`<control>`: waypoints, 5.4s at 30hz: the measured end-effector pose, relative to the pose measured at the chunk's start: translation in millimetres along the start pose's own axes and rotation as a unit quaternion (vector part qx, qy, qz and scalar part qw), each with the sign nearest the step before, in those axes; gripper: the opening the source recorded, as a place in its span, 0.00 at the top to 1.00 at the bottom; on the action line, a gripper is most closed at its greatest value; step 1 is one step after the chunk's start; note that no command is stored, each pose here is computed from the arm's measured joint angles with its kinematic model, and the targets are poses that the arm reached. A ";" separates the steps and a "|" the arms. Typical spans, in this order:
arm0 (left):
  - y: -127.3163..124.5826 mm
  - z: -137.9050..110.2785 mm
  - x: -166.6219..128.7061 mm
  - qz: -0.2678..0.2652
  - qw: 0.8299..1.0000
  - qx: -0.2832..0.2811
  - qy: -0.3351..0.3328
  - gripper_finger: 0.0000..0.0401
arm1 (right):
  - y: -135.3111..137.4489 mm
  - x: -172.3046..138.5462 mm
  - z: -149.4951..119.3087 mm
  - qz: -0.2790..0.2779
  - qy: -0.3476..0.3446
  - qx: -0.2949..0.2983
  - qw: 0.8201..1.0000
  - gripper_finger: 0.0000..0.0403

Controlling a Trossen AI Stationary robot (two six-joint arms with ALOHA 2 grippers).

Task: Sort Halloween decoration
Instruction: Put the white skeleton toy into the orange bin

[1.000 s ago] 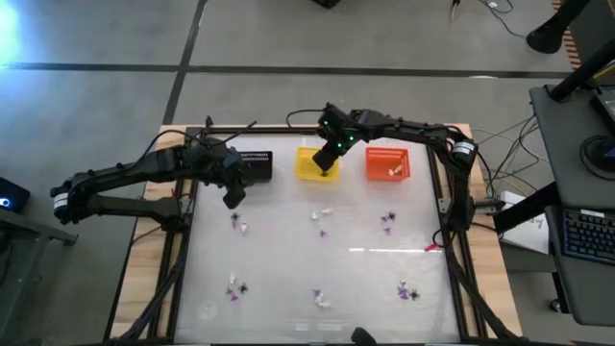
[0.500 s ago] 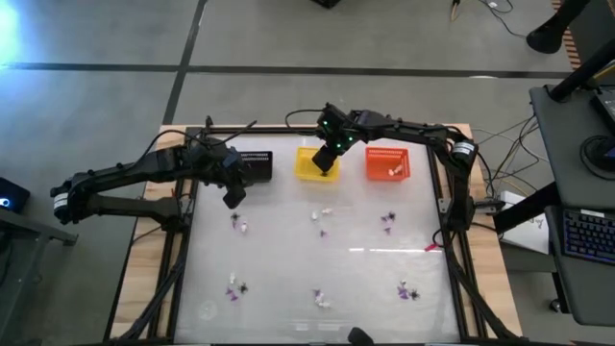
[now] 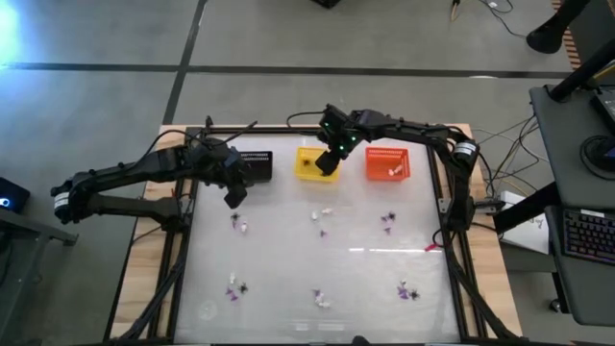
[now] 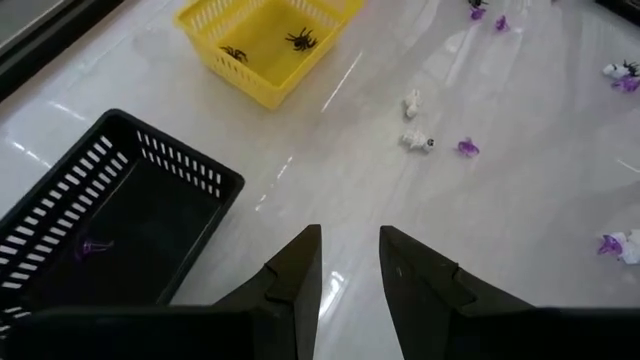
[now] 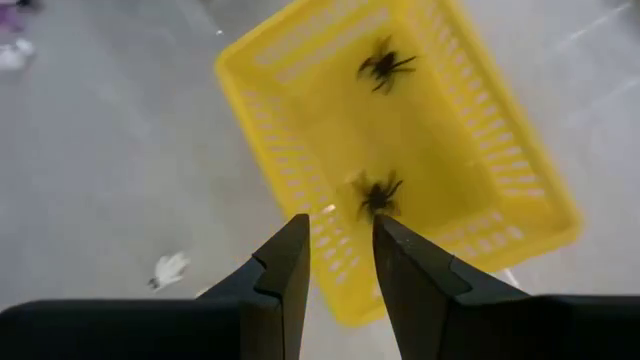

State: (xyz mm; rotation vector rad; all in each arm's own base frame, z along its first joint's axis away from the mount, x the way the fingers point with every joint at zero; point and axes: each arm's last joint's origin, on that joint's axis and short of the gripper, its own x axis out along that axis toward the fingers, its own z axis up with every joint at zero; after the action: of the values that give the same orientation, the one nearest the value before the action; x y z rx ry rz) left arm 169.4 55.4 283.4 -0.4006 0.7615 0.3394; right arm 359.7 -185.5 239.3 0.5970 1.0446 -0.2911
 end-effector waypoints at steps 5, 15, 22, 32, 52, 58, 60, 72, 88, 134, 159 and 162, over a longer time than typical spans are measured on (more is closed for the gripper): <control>-3.0 -0.9 -0.6 -0.051 0.999 0.000 0.013 0.79 | 6.0 -4.0 -5.4 0.098 0.037 0.007 0.994 0.74; -12.1 -14.4 -1.0 -0.102 0.991 0.011 0.086 0.79 | 43.0 -16.4 -21.8 0.198 0.095 0.003 0.976 0.74; -20.5 -15.9 -0.6 -0.115 0.989 0.020 0.087 0.79 | 84.1 -20.7 -56.9 0.095 0.177 -0.042 0.979 0.74; -21.5 -16.2 -0.5 -0.117 0.989 0.041 0.085 0.79 | 128.6 -22.6 -89.7 -0.042 0.190 -0.022 0.981 0.74; -27.8 -23.5 -4.7 -0.135 0.979 0.118 0.098 0.79 | 212.9 -24.6 -171.6 -0.112 0.236 0.055 0.964 0.79; -31.3 -25.7 -5.1 -0.143 0.975 0.139 0.102 0.79 | 239.5 -29.4 -207.3 -0.149 0.215 0.101 0.960 0.83; -32.7 -26.3 -5.3 -0.146 0.974 0.143 0.103 0.79 | 245.8 -31.5 -218.3 -0.166 0.203 0.127 0.957 0.84; -44.0 -33.0 -7.0 -0.168 0.964 0.169 0.117 0.79 | 250.9 -29.1 -289.9 -0.296 0.156 0.277 0.901 0.84; -51.5 -36.5 -8.3 -0.181 0.961 0.170 0.123 0.79 | 227.6 -8.9 -344.6 -0.294 0.130 0.395 0.861 0.84; -52.4 -34.8 -8.1 -0.183 0.962 0.164 0.115 0.79 | 164.2 46.4 -388.0 -0.238 0.188 0.417 0.857 0.97; -48.9 -34.7 -22.5 -0.186 0.965 0.170 0.076 0.79 | 188.0 -11.3 -347.1 -0.183 0.062 0.416 0.889 0.98; -45.9 -34.4 -27.3 -0.157 0.971 0.171 0.054 0.79 | 183.1 -12.3 -336.8 -0.184 0.034 0.416 0.890 0.98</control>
State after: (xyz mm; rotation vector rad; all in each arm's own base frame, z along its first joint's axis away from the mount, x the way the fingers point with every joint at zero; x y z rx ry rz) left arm 150.4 -4.8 290.9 -0.2083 0.8308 -0.1135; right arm 201.7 160.0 186.4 1.1810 1.0773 -1.0927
